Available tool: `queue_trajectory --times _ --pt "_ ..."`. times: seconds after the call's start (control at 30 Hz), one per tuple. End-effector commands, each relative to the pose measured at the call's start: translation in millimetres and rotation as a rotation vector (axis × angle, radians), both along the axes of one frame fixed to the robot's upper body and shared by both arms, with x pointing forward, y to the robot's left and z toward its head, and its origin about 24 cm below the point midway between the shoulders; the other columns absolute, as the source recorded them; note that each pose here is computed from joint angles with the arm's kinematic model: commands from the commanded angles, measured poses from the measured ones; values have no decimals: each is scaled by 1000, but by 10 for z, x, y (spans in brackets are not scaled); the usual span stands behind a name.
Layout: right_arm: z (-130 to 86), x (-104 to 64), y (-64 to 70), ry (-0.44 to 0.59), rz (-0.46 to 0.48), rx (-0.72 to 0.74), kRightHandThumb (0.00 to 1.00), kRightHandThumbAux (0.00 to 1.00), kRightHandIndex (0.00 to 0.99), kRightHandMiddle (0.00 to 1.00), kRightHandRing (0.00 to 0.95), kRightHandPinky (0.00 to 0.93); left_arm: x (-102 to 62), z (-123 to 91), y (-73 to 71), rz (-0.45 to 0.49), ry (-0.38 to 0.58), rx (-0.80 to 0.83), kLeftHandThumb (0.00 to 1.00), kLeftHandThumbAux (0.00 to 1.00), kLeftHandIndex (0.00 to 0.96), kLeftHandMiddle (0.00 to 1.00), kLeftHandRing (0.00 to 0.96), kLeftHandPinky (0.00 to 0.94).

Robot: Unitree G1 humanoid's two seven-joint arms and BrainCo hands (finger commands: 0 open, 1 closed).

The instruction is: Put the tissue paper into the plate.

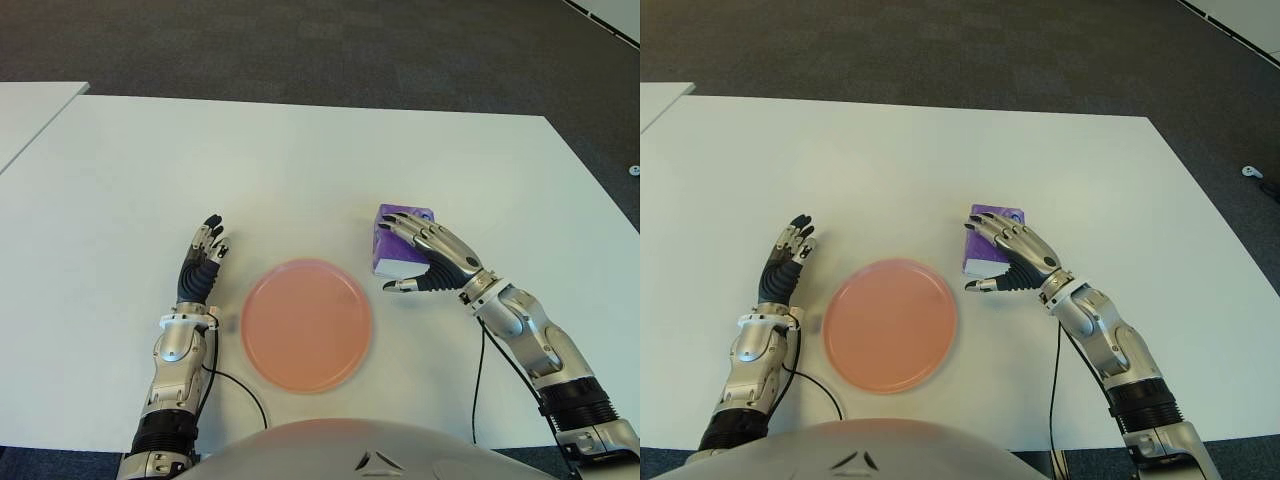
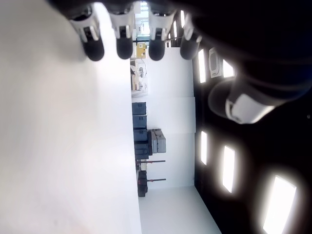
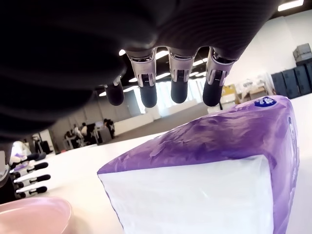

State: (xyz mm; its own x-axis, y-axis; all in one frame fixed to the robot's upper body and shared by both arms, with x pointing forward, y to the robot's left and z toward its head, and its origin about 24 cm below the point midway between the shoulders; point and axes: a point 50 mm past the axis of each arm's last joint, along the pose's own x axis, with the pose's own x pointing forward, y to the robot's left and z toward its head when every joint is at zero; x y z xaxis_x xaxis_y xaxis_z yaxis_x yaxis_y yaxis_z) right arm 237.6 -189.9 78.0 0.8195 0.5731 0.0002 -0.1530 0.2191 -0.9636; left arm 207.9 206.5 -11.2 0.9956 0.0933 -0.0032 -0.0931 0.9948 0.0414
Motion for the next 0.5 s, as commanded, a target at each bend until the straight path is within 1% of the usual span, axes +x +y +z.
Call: queue_trajectory --times 0.03,0.23,0.4,0.5 --pt "4 -9 -5 13 -9 22 273 385 0 0 0 0 -101 -163 -16 13 96 -18 0 437 0 0 0 0" --pt "102 54 -48 -31 -25 52 269 388 0 0 0 0 -98 -161 -19 16 94 -21 0 451 0 0 0 0" --pt "114 58 -59 -65 -41 83 277 387 0 0 0 0 -104 -160 -23 15 92 -22 0 457 0 0 0 0" --pt "121 73 -73 -68 -50 96 278 383 0 0 0 0 -103 -159 -26 14 93 -22 0 457 0 0 0 0"
